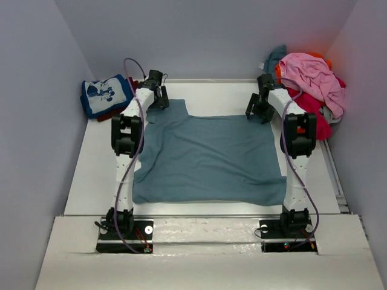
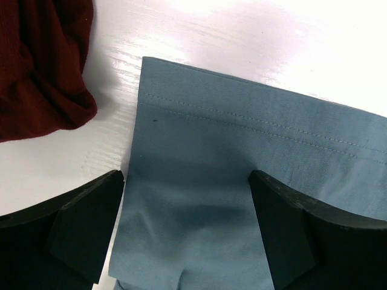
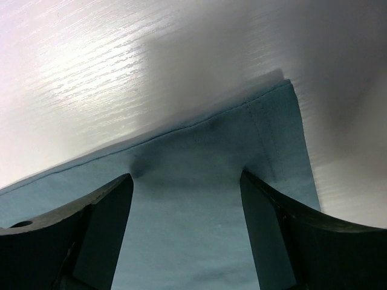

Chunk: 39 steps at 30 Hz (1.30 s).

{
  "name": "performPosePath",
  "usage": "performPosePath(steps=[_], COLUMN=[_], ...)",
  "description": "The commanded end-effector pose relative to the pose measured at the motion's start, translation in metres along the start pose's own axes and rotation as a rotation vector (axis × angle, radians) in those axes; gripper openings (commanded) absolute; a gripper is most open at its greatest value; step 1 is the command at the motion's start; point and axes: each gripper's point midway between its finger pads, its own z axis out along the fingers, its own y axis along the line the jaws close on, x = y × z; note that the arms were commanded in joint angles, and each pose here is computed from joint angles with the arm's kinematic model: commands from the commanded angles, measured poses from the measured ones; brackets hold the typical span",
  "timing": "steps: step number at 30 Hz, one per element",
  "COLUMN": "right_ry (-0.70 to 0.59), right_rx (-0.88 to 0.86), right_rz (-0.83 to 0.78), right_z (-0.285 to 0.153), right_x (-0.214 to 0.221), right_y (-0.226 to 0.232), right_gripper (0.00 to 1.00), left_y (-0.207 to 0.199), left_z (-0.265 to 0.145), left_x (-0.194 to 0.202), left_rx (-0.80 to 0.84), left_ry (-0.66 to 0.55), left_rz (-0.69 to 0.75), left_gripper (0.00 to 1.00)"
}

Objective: Fold and stack the t-shirts
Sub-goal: Grap the side of the flattened tshirt furthest away from the robot with both arms

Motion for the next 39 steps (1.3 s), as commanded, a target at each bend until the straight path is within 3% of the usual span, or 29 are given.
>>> performPosePath(steps=[1, 6, 12, 14, 18, 24, 35, 39], right_ry=[0.041, 0.040, 0.053, 0.056, 0.058, 0.050, 0.055, 0.052], right_rx=[-0.002, -0.010, -0.019, -0.019, -0.026, -0.031, -0.033, -0.031], right_rz=[0.014, 0.008, 0.005, 0.004, 0.003, -0.002, -0.003, -0.004], right_z=[-0.002, -0.004, -0.002, -0.001, -0.001, -0.006, -0.004, -0.004], right_x=[0.007, 0.005, 0.009, 0.010, 0.010, 0.007, 0.007, 0.007], right_y=[-0.009, -0.007, -0.006, -0.006, -0.005, -0.004, -0.003, -0.004], right_gripper=[0.77, 0.77, 0.77, 0.77, 0.77, 0.77, 0.77, 0.77], left_y=[-0.003, 0.009, 0.024, 0.018, 0.002, -0.038, -0.041, -0.036], left_z=[-0.037, -0.045, -0.082, -0.102, -0.108, -0.083, -0.036, -0.033], left_x=[-0.031, -0.030, -0.061, -0.080, -0.092, -0.068, -0.025, -0.022], left_rx=[0.024, -0.026, -0.060, -0.031, 0.048, 0.210, 0.181, 0.158], left_ry=[-0.078, -0.095, -0.240, -0.316, -0.335, -0.220, -0.058, -0.057], left_rz=[-0.018, -0.022, -0.061, -0.060, -0.046, 0.006, 0.013, 0.014], left_gripper=[0.98, 0.97, 0.98, 0.98, 0.98, 0.97, 0.97, 0.97])
